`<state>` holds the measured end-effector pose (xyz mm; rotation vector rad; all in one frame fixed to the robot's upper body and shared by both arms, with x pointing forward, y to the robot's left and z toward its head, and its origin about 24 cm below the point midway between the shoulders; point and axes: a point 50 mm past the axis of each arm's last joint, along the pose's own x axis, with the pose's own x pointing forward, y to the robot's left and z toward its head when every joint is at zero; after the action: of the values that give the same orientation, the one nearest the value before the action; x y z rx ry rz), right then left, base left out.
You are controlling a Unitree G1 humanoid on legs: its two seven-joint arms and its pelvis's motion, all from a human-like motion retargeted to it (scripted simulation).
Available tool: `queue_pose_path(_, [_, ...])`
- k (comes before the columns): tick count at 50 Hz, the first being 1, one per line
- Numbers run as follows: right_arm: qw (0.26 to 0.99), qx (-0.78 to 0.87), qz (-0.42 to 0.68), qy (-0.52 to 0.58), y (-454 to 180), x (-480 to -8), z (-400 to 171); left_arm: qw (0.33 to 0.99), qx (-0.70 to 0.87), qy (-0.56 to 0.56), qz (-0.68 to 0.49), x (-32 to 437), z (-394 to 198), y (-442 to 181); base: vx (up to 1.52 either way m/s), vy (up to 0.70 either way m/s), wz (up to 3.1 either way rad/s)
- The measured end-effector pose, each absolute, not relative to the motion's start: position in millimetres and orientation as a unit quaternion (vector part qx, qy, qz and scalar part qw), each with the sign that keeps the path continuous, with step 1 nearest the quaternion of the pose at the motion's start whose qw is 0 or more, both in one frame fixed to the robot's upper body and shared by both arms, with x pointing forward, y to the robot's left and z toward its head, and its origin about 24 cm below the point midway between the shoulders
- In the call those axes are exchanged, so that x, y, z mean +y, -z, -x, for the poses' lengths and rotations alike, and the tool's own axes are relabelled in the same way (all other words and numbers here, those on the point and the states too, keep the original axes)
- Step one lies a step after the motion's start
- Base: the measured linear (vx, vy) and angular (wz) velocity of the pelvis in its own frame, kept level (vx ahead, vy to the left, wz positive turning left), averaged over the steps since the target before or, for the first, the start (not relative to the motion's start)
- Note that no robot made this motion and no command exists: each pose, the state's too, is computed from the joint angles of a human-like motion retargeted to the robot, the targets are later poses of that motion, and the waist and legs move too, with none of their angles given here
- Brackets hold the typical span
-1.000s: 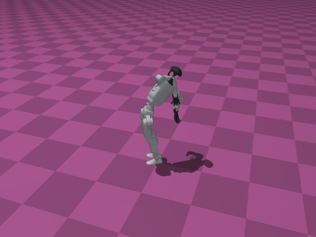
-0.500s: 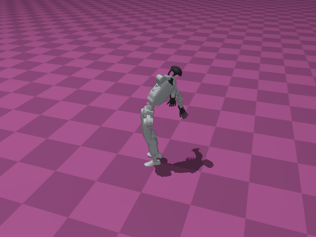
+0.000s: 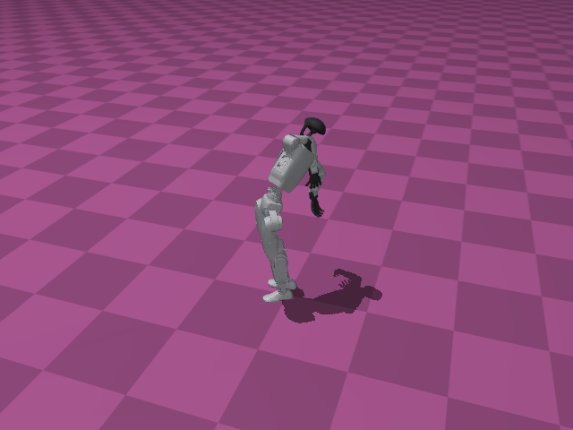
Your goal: In place motions
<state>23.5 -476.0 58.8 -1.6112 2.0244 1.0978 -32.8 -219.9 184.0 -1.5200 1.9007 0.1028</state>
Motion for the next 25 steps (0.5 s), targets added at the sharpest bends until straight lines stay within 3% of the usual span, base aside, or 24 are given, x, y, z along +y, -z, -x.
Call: queue_pose_path(25, [0.07,0.757,0.581,-0.289,-101.3,-511.4,-6.8,0.373,0.754,-0.006,0.541,-215.0,37.6,-179.1,0.01,-0.01,-0.43])
